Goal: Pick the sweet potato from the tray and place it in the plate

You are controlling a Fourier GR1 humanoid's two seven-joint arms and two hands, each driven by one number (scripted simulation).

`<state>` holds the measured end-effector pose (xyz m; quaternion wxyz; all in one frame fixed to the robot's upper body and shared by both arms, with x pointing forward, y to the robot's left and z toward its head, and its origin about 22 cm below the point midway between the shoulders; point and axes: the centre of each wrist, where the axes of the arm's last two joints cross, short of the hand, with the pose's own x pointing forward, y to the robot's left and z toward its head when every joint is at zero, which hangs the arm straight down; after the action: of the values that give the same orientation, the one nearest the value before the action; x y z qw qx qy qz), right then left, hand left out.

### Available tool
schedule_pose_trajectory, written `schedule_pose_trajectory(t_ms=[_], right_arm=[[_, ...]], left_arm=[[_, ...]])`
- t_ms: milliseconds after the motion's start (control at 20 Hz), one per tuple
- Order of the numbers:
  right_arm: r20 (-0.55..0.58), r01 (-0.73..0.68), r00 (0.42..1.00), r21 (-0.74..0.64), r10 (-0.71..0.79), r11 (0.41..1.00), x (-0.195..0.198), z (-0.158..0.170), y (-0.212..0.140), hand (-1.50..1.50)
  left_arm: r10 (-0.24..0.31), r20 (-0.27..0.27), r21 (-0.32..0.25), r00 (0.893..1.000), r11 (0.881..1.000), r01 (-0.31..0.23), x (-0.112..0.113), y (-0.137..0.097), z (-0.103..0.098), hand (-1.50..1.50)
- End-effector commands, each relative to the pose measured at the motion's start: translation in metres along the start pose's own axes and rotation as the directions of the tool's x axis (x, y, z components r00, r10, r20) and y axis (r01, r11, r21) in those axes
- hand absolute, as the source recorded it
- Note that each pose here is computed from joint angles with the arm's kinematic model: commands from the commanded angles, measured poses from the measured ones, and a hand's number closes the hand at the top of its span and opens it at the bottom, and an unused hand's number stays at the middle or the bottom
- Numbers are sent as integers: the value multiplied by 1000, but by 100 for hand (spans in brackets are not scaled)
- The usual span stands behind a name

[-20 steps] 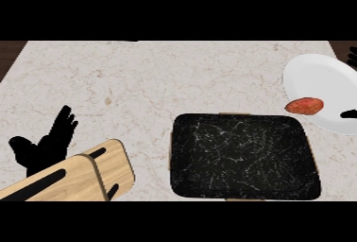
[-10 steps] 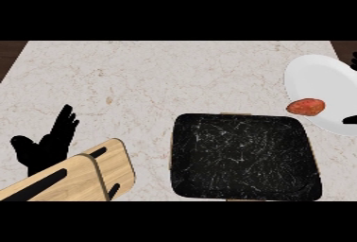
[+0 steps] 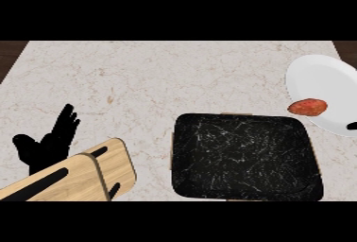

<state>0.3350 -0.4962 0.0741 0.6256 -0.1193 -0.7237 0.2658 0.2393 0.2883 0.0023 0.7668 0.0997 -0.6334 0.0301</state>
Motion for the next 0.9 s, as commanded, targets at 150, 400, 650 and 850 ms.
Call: schedule_pose_trajectory(t_ms=[150, 400, 650, 850], right_arm=[[74, 64, 995, 35, -66, 997, -4, 14, -9, -150], [49, 43, 998, -5, -43, 999, -5, 21, -15, -150], [54, 59, 997, -42, -57, 997, -8, 24, -15, -150], [67, 55, 996, -63, -51, 996, 0, 31, -31, -150]], left_arm=[[-69, -6, -75, 998, 995, 68, 5, -20, -4, 0], [-55, -20, -72, 998, 996, 53, -11, -28, 3, 0], [-57, 7, -76, 998, 996, 57, -1, -27, -2, 0], [-59, -10, -73, 998, 996, 58, -2, -18, -2, 0]])
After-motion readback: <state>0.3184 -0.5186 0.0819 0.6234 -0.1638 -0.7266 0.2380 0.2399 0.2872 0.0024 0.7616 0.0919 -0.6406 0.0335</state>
